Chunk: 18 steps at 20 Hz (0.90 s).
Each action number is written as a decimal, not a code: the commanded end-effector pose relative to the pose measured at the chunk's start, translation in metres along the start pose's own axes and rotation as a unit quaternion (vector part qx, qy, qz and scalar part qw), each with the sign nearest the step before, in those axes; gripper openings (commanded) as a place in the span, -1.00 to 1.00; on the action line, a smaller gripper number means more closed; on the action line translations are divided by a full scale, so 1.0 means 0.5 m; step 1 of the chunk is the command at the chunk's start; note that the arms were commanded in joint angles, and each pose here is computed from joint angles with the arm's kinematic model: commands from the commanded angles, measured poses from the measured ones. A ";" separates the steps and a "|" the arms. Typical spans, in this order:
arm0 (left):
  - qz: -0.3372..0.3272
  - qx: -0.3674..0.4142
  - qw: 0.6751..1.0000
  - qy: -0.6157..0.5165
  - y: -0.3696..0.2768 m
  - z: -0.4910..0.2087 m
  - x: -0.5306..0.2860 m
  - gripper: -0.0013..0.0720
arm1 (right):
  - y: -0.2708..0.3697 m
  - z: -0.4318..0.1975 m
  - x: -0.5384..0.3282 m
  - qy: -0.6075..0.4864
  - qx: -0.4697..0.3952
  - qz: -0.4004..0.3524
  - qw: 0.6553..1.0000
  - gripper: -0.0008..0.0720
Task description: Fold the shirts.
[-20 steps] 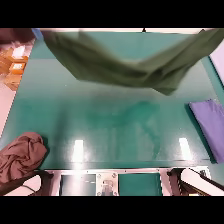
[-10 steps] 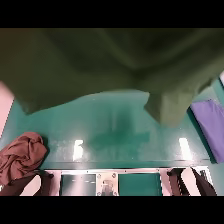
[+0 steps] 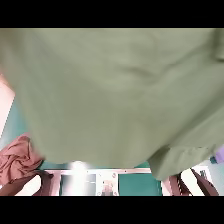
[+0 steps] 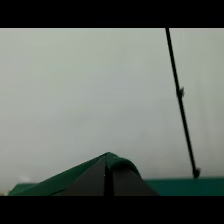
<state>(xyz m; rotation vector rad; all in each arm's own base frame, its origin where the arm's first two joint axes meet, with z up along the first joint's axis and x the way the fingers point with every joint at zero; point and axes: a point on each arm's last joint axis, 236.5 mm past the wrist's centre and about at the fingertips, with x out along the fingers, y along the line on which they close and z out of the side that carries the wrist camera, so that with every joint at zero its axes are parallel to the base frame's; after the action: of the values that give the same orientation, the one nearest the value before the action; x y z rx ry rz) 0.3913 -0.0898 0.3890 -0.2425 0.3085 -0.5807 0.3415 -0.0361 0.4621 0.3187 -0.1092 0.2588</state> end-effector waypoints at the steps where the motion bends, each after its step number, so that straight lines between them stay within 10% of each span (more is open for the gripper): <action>1: -0.004 -0.126 0.982 0.144 0.173 -0.247 0.154 -0.89 | -0.151 -0.304 0.120 0.126 0.113 -0.015 0.985 -0.91; 9: -0.067 -0.354 0.917 0.171 0.382 -0.617 0.446 -0.89 | -0.369 -0.932 0.295 0.310 0.330 -0.098 0.886 -0.91; 18: -0.128 -0.384 0.896 0.180 0.359 -0.556 0.424 -0.89 | -0.381 -0.868 0.375 0.303 0.384 -0.024 0.872 -0.92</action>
<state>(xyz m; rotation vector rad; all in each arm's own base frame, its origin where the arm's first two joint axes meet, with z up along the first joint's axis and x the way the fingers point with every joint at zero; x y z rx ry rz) 0.5570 -0.1025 0.0253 -0.9407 0.8287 -0.7212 0.6037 -0.0279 0.0148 0.9856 0.6070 0.2734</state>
